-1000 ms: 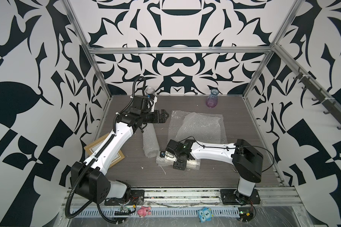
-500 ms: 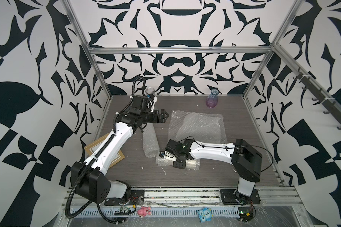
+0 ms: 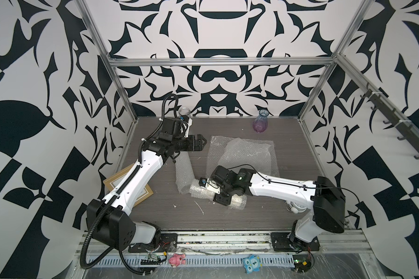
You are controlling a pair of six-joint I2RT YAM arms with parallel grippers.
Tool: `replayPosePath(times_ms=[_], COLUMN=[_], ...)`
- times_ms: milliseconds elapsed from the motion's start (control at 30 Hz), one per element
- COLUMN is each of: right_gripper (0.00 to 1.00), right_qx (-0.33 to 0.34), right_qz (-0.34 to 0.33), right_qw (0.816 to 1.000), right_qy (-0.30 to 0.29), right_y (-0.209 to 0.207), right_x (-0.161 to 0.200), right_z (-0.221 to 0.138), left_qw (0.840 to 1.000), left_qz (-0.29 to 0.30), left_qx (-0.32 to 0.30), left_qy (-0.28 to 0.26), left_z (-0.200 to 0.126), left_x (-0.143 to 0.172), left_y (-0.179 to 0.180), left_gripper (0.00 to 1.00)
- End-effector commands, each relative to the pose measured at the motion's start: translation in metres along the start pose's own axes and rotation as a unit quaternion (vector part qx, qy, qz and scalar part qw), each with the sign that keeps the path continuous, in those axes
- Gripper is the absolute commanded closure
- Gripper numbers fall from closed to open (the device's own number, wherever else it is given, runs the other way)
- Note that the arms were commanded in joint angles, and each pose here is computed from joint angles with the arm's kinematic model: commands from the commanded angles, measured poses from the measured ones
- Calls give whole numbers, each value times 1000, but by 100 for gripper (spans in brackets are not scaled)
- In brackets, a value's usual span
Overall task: Unwrap the vase from the bubble wrap
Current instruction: Pick up the bubble wrap from the center of the board, then place the bubble wrap at the center of the board.
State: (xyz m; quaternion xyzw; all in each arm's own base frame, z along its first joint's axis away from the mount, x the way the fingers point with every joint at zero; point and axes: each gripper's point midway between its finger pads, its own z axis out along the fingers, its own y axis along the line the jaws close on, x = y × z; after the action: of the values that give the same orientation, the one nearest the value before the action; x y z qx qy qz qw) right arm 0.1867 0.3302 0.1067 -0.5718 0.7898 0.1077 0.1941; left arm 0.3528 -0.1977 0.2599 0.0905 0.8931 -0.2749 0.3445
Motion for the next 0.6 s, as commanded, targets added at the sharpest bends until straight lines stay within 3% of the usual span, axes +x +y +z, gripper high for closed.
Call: replayPosePath(times_ms=[0,133,367,567], right_gripper=[58,59,60,65], right_qx=[-10,-32,-15,22], right_qz=[54,144,296,454], right_qw=[995,981,944,882], right_qy=[-79,-125,-142,-127], right_y=[-16,-46,-116,-184], right_x=[-21,-20,-2,32], right_z=[-29,-46,-53,-46], left_qw=[1000,1000,1000,1000], left_qz=[7,6,6,6], left_qx=[3,4,6,7], left_qy=[-20,-19,-18,-17], left_z=[-8,-8,-8,-7], left_x=[-5,-5,-5,-4], left_y=[-2,-2,-3,-3], left_gripper=[1,1,1,1])
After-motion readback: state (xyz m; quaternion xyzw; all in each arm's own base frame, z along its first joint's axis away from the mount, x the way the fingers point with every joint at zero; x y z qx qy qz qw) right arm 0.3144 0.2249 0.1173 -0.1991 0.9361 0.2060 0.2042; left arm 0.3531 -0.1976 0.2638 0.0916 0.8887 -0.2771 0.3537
